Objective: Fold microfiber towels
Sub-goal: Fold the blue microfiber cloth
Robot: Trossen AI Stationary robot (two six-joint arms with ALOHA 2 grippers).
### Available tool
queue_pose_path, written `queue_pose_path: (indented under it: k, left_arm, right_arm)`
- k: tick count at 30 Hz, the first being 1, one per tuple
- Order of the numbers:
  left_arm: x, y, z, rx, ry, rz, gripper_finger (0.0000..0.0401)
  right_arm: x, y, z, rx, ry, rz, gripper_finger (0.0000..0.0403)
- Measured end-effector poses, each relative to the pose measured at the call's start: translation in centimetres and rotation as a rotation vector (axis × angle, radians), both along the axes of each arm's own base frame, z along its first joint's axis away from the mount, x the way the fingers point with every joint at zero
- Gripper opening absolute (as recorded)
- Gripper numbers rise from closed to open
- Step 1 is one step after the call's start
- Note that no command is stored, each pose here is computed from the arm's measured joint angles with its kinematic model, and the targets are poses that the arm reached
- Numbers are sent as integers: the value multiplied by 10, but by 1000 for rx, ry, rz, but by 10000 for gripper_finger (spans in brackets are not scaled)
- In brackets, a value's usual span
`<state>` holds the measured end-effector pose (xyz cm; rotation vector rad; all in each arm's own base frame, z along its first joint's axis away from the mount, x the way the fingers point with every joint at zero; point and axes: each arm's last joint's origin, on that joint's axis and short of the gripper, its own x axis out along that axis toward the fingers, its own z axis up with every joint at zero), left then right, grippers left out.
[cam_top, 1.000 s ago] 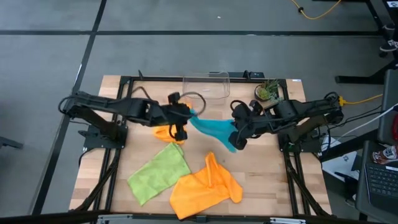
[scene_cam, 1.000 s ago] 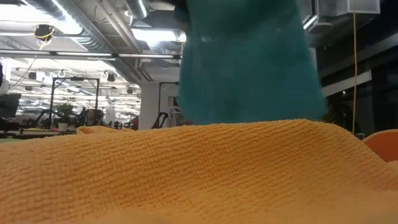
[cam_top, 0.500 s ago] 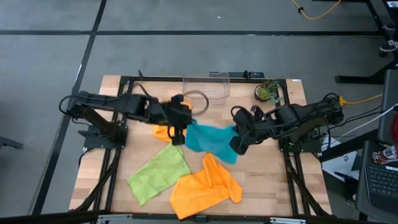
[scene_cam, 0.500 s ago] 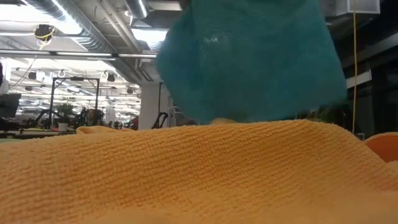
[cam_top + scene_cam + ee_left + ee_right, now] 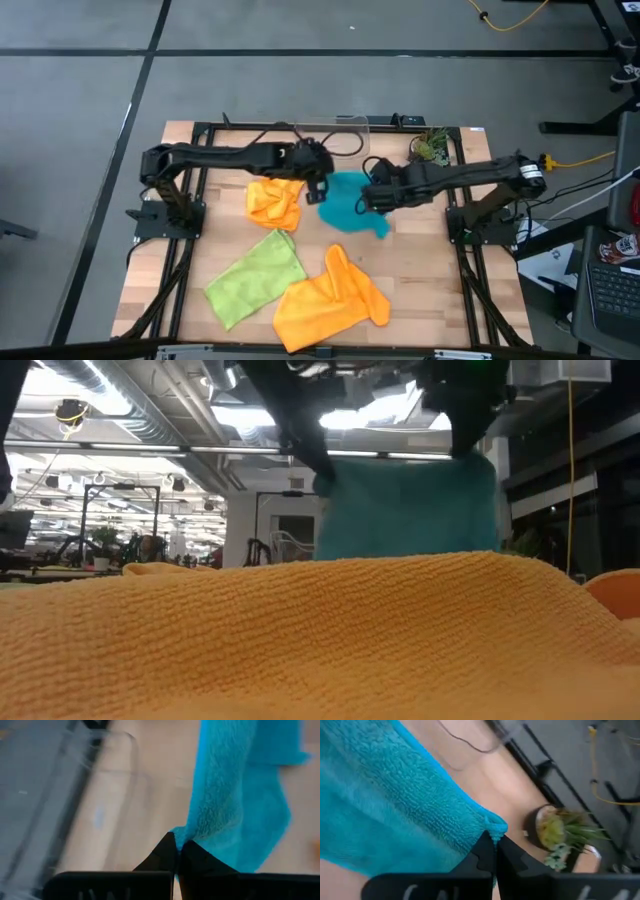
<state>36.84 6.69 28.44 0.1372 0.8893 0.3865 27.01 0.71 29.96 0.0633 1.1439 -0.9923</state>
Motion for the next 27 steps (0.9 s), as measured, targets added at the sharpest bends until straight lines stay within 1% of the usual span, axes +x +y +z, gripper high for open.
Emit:
queue_pose_path:
  k: [3, 5, 8, 11, 13, 15, 16, 18, 20, 22, 25, 27]
  left_arm:
    - [3, 8, 7, 86, -57, 47, 0]
    - [1, 9, 17, 139, -69, 55, 0]
    - [-4, 7, 50, 197, -129, 61, 0]
    - [-8, -3, 78, 215, -178, 39, 0]
    - [-8, -13, 90, 217, -194, 16, 0]
    - [-11, -22, 94, 210, -172, -8, 0]
    - [-13, -27, 92, 195, -143, -14, 0]
    - [-18, -36, 77, 140, -48, -14, 0]
    - [-22, -47, 52, 85, 75, 6, 0]
    - [-30, -61, 25, 36, 194, 8, 0]
    - [-39, -88, -1, -56, 292, -70, 0]
    - [-46, -105, -14, -96, 360, -140, 0]
  right_arm:
    - [0, -8, -1, -52, 28, 2, 2]
    - [0, -13, 8, -87, 43, 20, 2]
    - [2, -17, 34, -108, 11, 53, 2]
    - [4, -16, 64, -129, -59, 96, 2]
    - [4, -13, 82, -146, -100, 138, 2]
    - [3, -8, 90, -149, -120, 169, 2]
    - [3, -6, 91, -143, -122, 179, 2]
    - [4, 1, 83, -95, -102, 210, 2]
    - [7, 10, 65, -16, -87, 231, 2]
    - [13, 25, 39, 79, -97, 270, 2]
    - [22, 52, 8, 247, -161, 364, 2]
    - [26, 70, -7, 354, -222, 427, 2]
